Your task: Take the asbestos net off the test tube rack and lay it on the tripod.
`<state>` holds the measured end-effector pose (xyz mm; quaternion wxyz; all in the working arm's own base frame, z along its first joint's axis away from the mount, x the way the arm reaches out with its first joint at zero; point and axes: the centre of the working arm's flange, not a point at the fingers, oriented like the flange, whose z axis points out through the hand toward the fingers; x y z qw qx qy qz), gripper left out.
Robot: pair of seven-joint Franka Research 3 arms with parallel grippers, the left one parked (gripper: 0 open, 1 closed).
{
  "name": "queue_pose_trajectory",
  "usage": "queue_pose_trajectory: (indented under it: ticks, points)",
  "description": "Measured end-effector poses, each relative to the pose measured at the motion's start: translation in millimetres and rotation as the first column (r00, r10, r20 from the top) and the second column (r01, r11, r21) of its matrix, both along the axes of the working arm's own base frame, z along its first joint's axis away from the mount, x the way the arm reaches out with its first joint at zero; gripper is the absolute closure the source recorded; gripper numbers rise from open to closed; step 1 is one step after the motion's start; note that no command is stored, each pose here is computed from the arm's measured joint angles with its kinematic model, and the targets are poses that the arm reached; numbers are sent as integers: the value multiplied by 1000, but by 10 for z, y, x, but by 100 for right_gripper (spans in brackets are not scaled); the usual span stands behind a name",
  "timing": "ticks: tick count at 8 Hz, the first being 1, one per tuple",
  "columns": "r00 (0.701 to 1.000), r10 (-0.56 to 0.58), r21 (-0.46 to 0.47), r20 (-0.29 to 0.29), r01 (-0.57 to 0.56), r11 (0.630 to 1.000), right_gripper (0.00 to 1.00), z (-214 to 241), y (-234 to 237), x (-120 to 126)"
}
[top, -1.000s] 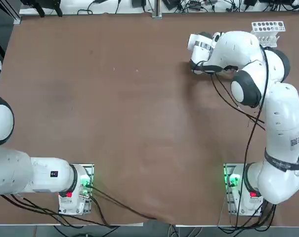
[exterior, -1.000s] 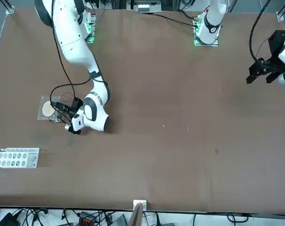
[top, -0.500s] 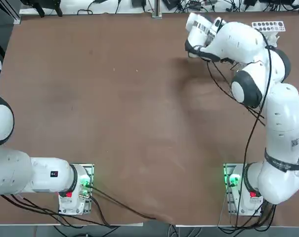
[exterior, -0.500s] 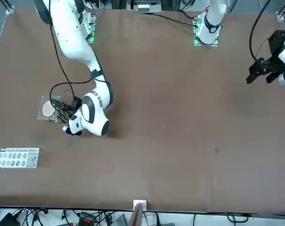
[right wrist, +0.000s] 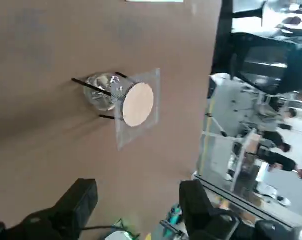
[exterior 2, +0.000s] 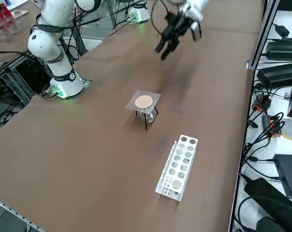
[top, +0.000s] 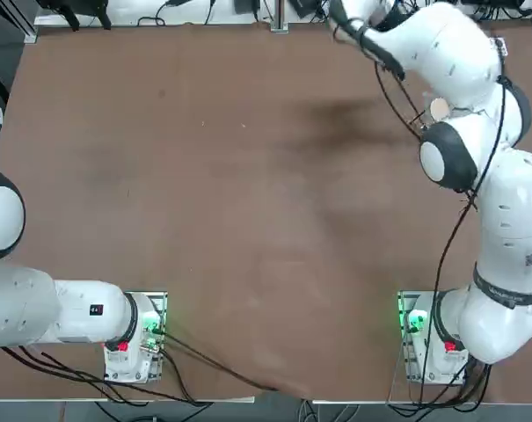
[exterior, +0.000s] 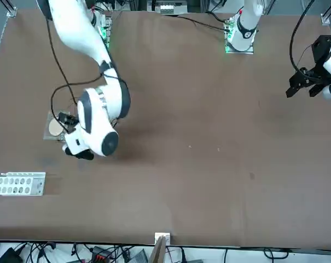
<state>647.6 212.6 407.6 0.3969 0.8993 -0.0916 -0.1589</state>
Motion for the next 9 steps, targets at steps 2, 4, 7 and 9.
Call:
queue_pose_trajectory:
  ticks: [2,4,7,9]
  points:
    - [999,22,168,33,-27,985,0,712,-359,58]
    - [997,55,342,50,-69,937,0,1181,-900,111]
    - [996,58,564,75,-90,821,0,1599,-1850,103]
    - [993,54,625,105,-108,773,0,1824,-2197,24]
